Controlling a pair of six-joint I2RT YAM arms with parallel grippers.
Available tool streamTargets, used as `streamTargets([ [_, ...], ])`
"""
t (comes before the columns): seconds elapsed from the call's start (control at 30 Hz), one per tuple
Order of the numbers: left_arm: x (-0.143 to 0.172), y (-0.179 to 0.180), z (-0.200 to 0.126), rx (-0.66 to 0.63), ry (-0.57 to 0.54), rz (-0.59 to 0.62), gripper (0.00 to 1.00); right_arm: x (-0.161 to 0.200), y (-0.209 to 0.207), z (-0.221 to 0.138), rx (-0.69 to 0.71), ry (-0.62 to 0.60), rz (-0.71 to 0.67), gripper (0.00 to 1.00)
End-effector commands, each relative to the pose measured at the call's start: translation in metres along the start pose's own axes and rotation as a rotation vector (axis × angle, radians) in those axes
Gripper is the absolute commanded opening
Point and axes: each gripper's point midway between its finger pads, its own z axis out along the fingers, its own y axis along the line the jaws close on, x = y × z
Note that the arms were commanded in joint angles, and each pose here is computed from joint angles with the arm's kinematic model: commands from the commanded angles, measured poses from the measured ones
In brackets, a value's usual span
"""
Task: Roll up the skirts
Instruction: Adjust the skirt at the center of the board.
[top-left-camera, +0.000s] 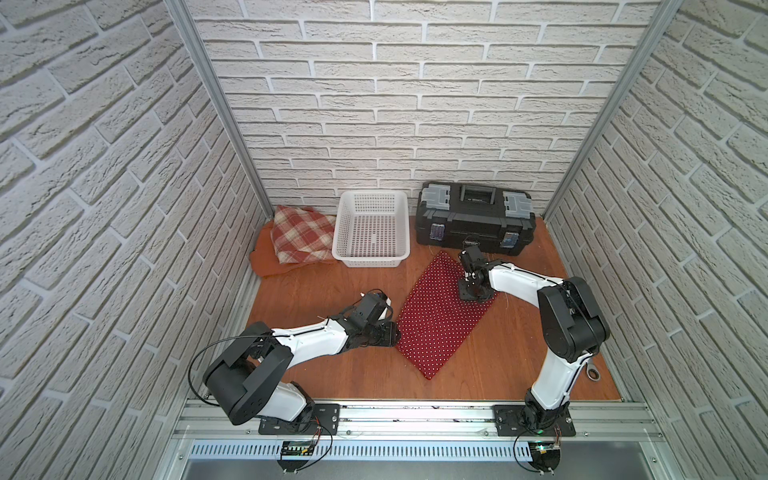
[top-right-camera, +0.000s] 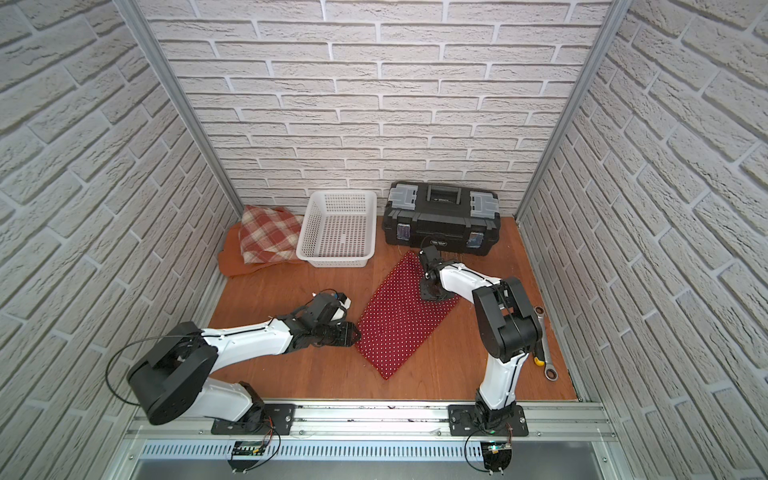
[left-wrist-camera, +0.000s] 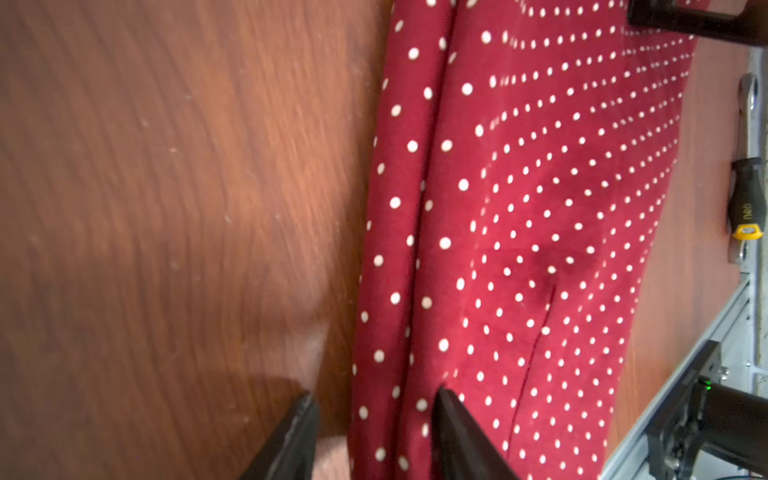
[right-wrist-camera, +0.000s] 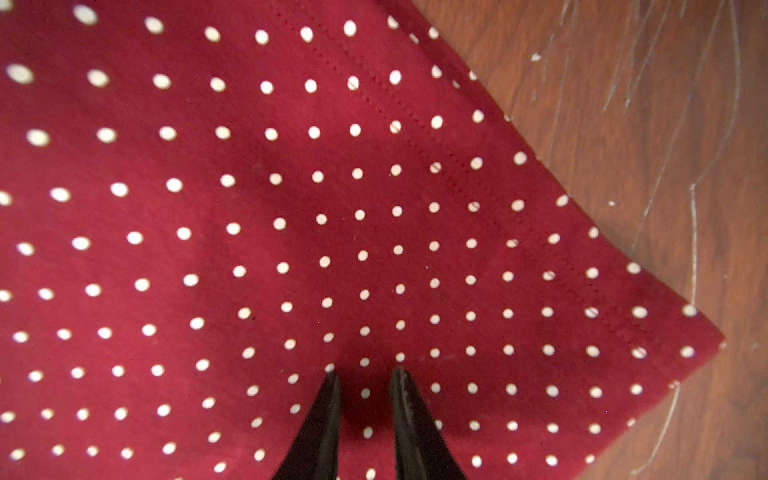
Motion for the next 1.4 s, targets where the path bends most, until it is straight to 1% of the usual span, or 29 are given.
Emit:
streamTargets([
  [0.0,0.007,0.002,0.007,-0.004,0.03,0.004,0.41,0.001,0.0,-0.007,-0.012,-0.012,0.014,0.25],
  [0.2,-0.001,-0.024,0.008,0.089,0.026,0.006,0.13,0.0,0.002,-0.01,-0.024,-0.019,0.02,0.25],
  [0.3,-0.004,-0.035,0.005,0.116,0.033,0.015,0.02,-0.002,0.003,-0.015,-0.034,-0.035,0.025,0.25],
  [0.33,-0.005,-0.038,0.004,0.119,0.035,0.014,0.0,-0.001,0.004,-0.017,-0.037,-0.038,0.022,0.25],
  [0.43,-0.007,-0.046,0.001,0.135,0.051,-0.004,0.0,0.003,0.006,-0.028,-0.04,-0.066,0.016,0.26],
  [0.5,-0.009,-0.052,-0.001,0.142,0.067,-0.02,0.0,0.009,0.012,-0.038,-0.049,-0.092,-0.003,0.3],
  [0.67,-0.015,-0.062,-0.01,0.141,0.085,-0.068,0.0,0.048,0.028,-0.07,-0.035,-0.171,-0.114,0.44],
  [0.7,-0.015,-0.062,-0.012,0.134,0.088,-0.079,0.0,0.057,0.035,-0.076,-0.053,-0.184,-0.14,0.47],
  [0.73,-0.016,-0.061,-0.014,0.121,0.088,-0.092,0.0,0.068,0.042,-0.083,-0.069,-0.197,-0.169,0.5],
  [0.83,-0.017,-0.059,-0.018,0.103,0.08,-0.125,0.0,0.106,0.065,-0.097,-0.126,-0.223,-0.26,0.54],
  [0.97,-0.017,-0.057,-0.019,0.095,0.064,-0.154,0.0,0.154,0.101,-0.119,-0.174,-0.284,-0.449,0.58],
  [1.1,-0.019,-0.057,-0.018,0.099,0.044,-0.18,0.0,0.185,0.141,-0.138,-0.215,-0.351,-0.6,0.67],
  [1.2,-0.022,-0.06,-0.021,0.107,0.034,-0.19,0.0,0.193,0.162,-0.141,-0.16,-0.393,-0.686,0.74],
  [1.23,-0.023,-0.061,-0.022,0.112,0.031,-0.193,0.0,0.192,0.166,-0.141,-0.126,-0.415,-0.7,0.78],
  [1.3,-0.023,-0.063,-0.025,0.117,0.024,-0.198,0.0,0.195,0.178,-0.142,-0.126,-0.438,-0.732,0.82],
  [1.33,-0.023,-0.063,-0.027,0.118,0.022,-0.202,0.0,0.196,0.182,-0.14,-0.134,-0.441,-0.727,0.85],
  [1.37,-0.024,-0.063,-0.028,0.118,0.016,-0.208,0.0,0.195,0.187,-0.137,-0.14,-0.445,-0.731,0.86],
])
